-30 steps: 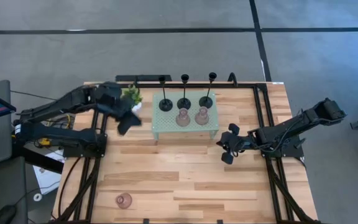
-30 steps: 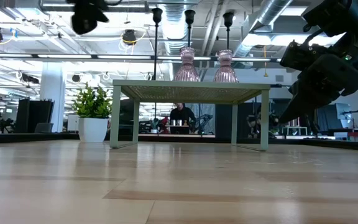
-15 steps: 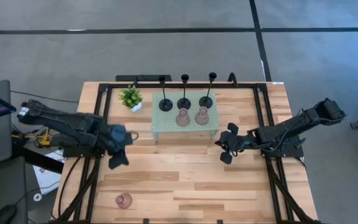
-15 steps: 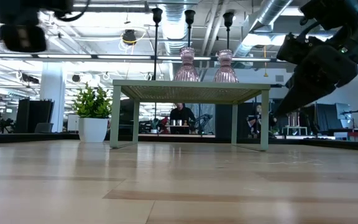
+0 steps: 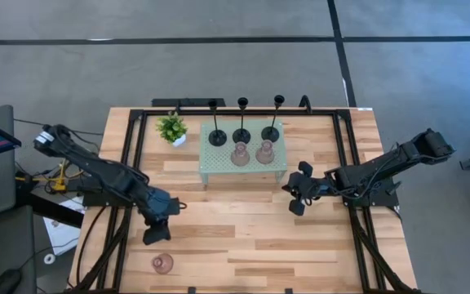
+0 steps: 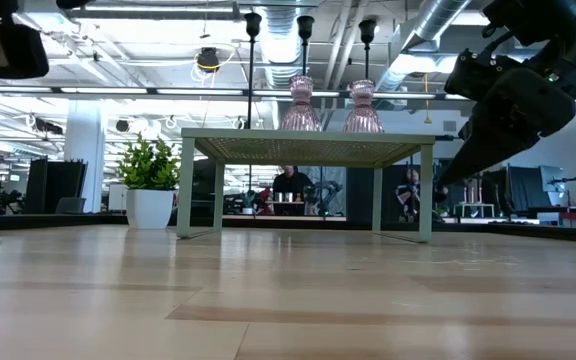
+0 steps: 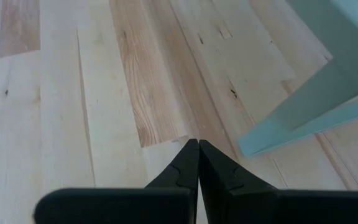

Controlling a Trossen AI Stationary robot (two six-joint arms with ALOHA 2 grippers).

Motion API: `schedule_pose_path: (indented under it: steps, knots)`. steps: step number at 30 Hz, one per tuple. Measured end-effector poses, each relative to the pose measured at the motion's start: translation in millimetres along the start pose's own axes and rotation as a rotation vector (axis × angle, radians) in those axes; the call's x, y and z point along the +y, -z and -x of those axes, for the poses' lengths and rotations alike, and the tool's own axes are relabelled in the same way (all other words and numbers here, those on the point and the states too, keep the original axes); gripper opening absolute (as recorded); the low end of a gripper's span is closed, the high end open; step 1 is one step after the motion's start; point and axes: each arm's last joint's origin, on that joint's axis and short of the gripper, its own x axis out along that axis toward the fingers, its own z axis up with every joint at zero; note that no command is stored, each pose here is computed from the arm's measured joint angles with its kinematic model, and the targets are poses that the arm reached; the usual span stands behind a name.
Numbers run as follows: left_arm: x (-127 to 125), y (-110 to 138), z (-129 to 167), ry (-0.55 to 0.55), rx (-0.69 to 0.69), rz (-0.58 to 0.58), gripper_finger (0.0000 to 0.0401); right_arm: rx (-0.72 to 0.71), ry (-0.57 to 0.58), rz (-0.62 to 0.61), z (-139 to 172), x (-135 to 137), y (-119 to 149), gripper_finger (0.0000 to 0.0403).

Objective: Pick & Place candle stick holders
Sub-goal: Put the pink glass candle holder on the shelf aligned with the left black candle holder

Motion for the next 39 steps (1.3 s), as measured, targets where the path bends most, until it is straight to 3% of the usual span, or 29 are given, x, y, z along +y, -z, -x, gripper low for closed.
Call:
schedule_pose_path:
  steps: [4,9,13,25,39]
  knots:
    - [2,-2,-7,-0.026,0.016,0.012,0.0014,0.000,0.000,0.000,0,0,0,0.0000]
    - [5,-11,-18,-0.112,-0.080,0.010,0.0013,-0.001,0.002,-0.002,0,0,0,0.0000]
    - [8,-13,-27,-0.153,-0.063,-0.107,0.0005,-0.001,0.002,-0.008,0,0,0,0.0000]
    - [-11,19,-39,-0.157,0.028,-0.214,0.0004,-0.023,0.017,-0.176,0,0,-1,0.0000]
    - [-30,57,-42,-0.180,0.024,-0.083,0.0003,-0.092,0.054,-0.203,0,0,-6,0.0000]
